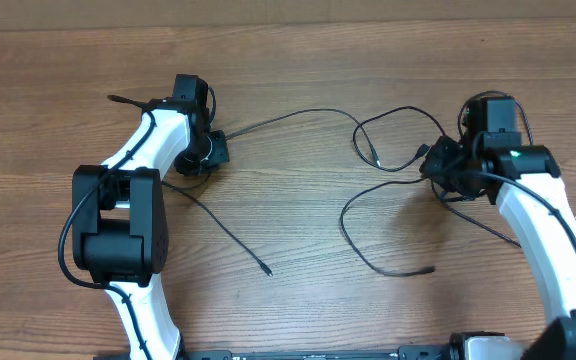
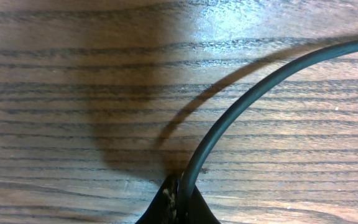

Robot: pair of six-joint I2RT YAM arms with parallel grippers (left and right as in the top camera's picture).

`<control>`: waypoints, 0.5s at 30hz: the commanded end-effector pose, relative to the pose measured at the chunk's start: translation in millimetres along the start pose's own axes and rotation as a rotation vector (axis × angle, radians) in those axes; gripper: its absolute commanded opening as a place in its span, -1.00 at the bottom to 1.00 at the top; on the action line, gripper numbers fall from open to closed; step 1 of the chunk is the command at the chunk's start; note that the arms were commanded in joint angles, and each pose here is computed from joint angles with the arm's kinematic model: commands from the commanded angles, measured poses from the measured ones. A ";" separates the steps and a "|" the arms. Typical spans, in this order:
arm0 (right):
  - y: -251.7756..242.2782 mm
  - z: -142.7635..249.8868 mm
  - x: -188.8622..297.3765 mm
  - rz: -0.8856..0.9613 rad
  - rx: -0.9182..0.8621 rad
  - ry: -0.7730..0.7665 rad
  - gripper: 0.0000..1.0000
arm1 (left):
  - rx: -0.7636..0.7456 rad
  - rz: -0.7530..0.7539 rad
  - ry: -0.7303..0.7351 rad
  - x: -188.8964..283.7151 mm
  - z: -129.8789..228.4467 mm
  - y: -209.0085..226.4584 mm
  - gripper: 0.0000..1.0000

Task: Untangle cables
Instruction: 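Drag the held cable loop rightward with the right gripper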

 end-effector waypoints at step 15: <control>58.2 -68.8 154.9 -0.180 0.127 -0.411 -0.93 | 0.241 -0.254 0.083 -44.0 24.3 47.2 -0.91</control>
Point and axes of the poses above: each gripper's point midway between its finger pads, its own x axis back along the fingers, its own y axis along the line the jaws close on, z = x × y, the point moved 6 cm from there along x, back along the fingers, and after that the axes turned 2 degrees about x, right-handed, at the moved point
